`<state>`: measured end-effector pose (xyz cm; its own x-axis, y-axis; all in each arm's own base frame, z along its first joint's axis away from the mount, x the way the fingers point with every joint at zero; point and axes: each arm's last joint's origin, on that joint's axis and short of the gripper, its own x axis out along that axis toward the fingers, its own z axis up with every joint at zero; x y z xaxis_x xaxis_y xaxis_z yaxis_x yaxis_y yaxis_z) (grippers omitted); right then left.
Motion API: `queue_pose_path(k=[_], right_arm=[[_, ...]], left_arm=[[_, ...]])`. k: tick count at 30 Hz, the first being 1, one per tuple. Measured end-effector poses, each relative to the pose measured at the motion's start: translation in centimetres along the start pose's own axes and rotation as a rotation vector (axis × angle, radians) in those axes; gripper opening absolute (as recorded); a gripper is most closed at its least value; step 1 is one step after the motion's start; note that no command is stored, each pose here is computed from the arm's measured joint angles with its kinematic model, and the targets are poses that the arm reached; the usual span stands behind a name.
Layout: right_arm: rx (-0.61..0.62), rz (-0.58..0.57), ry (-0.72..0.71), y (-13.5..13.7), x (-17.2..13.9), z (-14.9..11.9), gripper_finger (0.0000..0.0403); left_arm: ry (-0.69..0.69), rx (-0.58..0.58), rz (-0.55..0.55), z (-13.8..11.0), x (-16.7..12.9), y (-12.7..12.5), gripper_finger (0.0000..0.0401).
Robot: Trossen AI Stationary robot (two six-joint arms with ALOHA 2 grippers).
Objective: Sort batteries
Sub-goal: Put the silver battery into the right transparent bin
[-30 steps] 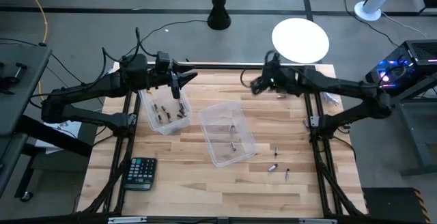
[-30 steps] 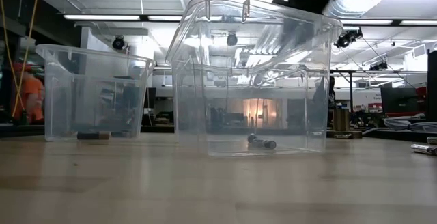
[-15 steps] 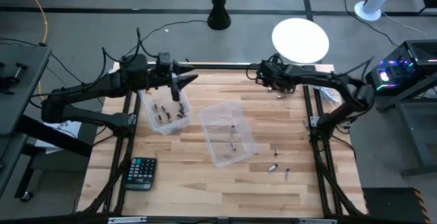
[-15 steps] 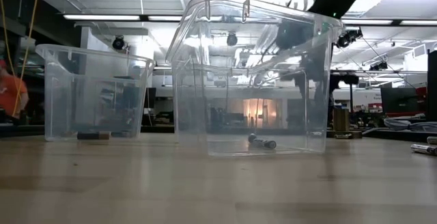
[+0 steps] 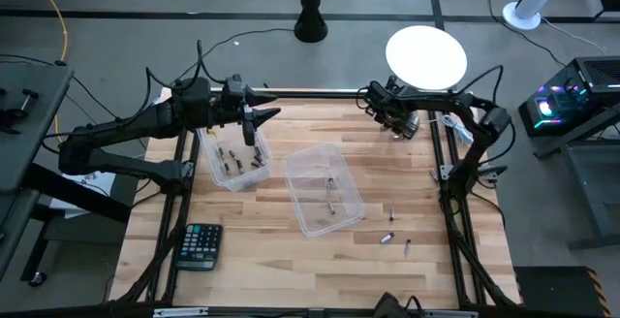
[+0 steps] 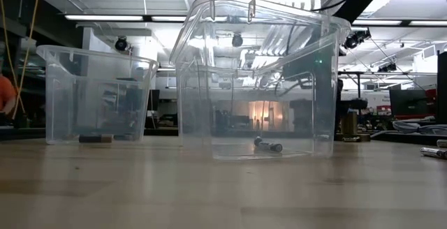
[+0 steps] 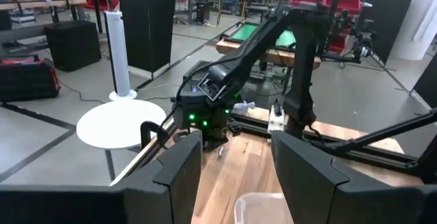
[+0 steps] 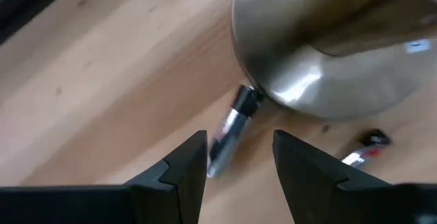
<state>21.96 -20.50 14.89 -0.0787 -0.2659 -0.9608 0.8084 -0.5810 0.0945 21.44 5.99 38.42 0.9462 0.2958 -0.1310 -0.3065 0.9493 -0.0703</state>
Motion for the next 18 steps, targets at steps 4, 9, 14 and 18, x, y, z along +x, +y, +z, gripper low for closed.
queue_pose_path(k=[4,9,14,18], right_arm=[[0.024,0.008,0.017,0.5,1.2,0.3,0.016],[-0.005,-0.036,0.043,0.5,2.1,-0.2,0.0119],[-0.17,-0.013,-0.013,0.6,1.1,-1.2,0.002],[-0.29,0.04,-0.054,0.4,-2.1,-1.1,0.003]], left_arm=[[0.031,0.003,0.002,-0.3,0.0,0.0,0.0168],[0.069,0.037,0.004,-0.7,0.0,0.1,0.0168],[0.062,0.036,0.013,-0.6,0.0,0.3,0.0168],[0.059,0.032,0.034,-0.5,0.0,0.8,0.0168]])
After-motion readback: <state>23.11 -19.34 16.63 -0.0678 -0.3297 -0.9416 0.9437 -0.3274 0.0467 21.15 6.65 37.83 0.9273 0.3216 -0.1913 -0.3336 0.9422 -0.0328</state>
